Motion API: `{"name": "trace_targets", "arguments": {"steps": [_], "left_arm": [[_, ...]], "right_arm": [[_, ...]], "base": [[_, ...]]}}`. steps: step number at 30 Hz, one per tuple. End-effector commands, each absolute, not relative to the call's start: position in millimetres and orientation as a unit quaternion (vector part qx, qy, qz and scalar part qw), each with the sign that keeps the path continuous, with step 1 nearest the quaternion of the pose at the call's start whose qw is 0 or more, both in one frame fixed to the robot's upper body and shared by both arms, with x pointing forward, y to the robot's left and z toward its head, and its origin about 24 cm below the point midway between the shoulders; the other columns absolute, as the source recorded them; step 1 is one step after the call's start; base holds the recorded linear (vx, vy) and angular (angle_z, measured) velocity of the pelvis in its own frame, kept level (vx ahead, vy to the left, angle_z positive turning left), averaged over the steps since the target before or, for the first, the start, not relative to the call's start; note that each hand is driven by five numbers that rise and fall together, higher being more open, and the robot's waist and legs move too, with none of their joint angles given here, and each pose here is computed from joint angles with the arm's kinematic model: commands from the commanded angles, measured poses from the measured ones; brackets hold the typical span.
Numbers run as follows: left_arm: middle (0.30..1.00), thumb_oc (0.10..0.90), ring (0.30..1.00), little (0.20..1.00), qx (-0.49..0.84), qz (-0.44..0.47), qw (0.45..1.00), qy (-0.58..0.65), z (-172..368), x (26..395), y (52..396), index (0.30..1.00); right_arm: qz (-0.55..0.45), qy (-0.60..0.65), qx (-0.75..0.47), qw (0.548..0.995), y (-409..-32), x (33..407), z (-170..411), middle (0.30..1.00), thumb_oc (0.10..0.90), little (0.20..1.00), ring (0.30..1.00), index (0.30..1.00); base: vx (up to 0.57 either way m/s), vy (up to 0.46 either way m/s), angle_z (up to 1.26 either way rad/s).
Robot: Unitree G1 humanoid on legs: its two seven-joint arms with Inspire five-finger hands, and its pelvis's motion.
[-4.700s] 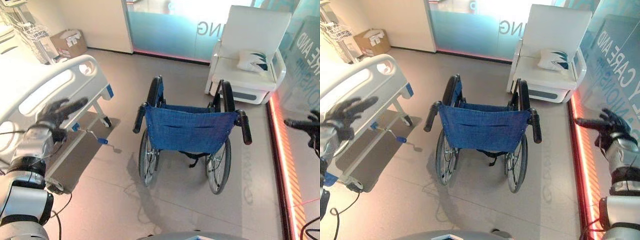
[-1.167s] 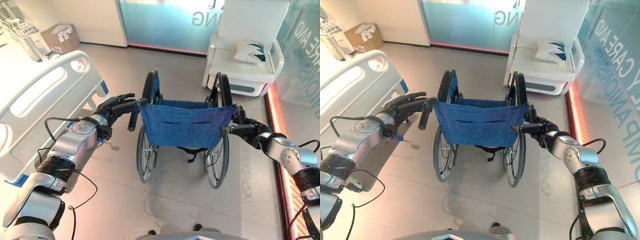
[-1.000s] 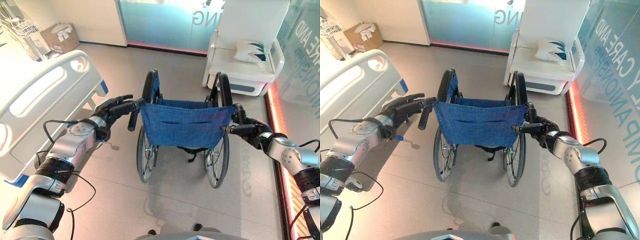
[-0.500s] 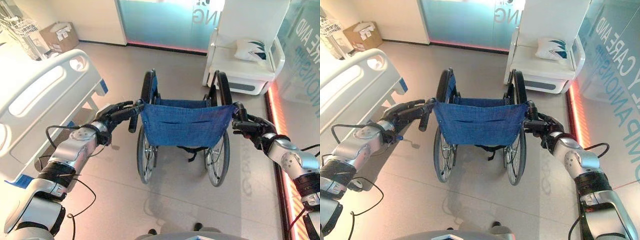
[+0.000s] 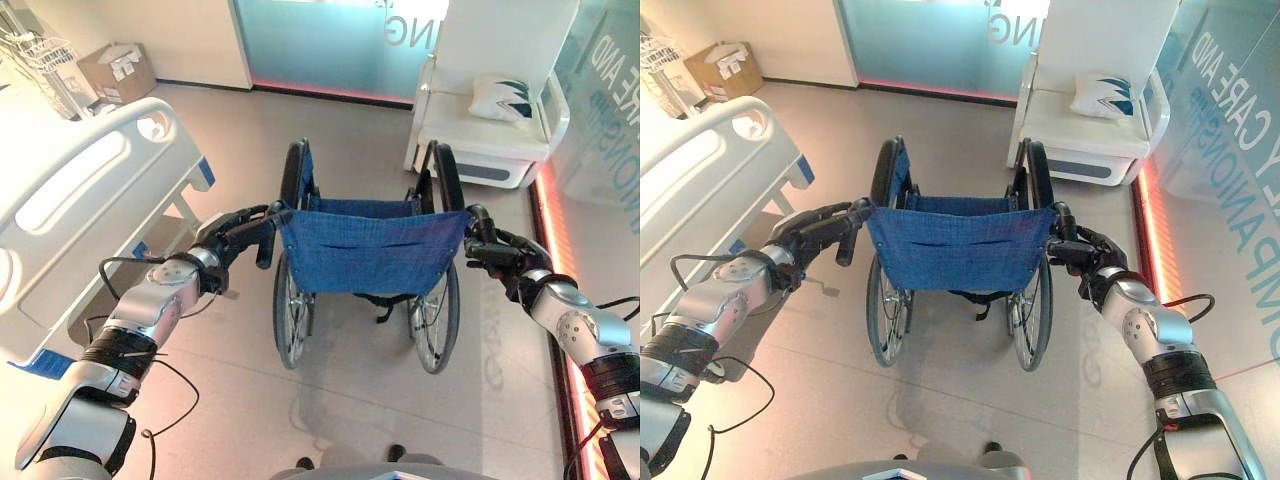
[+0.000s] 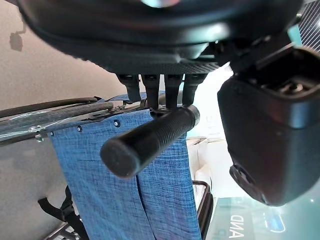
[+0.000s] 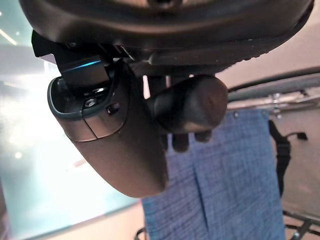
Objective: Push the wheelchair next to the bed
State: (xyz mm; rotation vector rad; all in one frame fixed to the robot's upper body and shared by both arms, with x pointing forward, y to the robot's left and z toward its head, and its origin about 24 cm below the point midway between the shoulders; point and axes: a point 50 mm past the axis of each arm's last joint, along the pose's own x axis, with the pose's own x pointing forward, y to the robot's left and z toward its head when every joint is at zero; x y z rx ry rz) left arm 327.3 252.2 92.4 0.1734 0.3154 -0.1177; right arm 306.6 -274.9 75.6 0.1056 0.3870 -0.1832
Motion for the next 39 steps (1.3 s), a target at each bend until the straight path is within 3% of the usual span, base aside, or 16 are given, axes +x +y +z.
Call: {"name": "trace_targets", "arguments": {"steps": [1, 16, 24, 31, 39], "left_arm": [[0.9, 0.8, 0.9, 0.9, 0.008, -0.051, 0.996, 0.072, 138, 340, 249, 0.9], [0.9, 0.8, 0.9, 0.9, -0.042, -0.124, 0.985, 0.113, 128, 332, 220, 0.9], [0.9, 0.8, 0.9, 0.9, 0.077, -0.138, 0.978, 0.137, 134, 337, 221, 0.9], [0.9, 0.8, 0.9, 0.9, 0.203, -0.092, 0.964, 0.147, 146, 348, 240, 0.9], [0.9, 0.8, 0.9, 0.9, 0.225, -0.065, 0.95, 0.209, 135, 355, 250, 0.9]], "right_arm": [[-0.034, 0.06, 0.058, 0.996, -253, 318, 122, 0.3, 0.4, 0.3, 0.3, 0.3], [-0.03, 0.075, 0.064, 0.995, -248, 315, 111, 0.3, 0.4, 0.3, 0.3, 0.3], [-0.024, 0.081, 0.063, 0.994, -244, 319, 113, 0.3, 0.4, 0.3, 0.3, 0.3], [-0.019, 0.088, 0.063, 0.994, -243, 322, 111, 0.3, 0.4, 0.3, 0.3, 0.3], [-0.013, 0.092, 0.066, 0.993, -241, 326, 110, 0.3, 0.4, 0.3, 0.3, 0.3]], "base": [[0.0, 0.0, 0.0], [0.0, 0.0, 0.0], [0.0, 0.0, 0.0], [0.0, 0.0, 0.0], [0.0, 0.0, 0.0]]}}
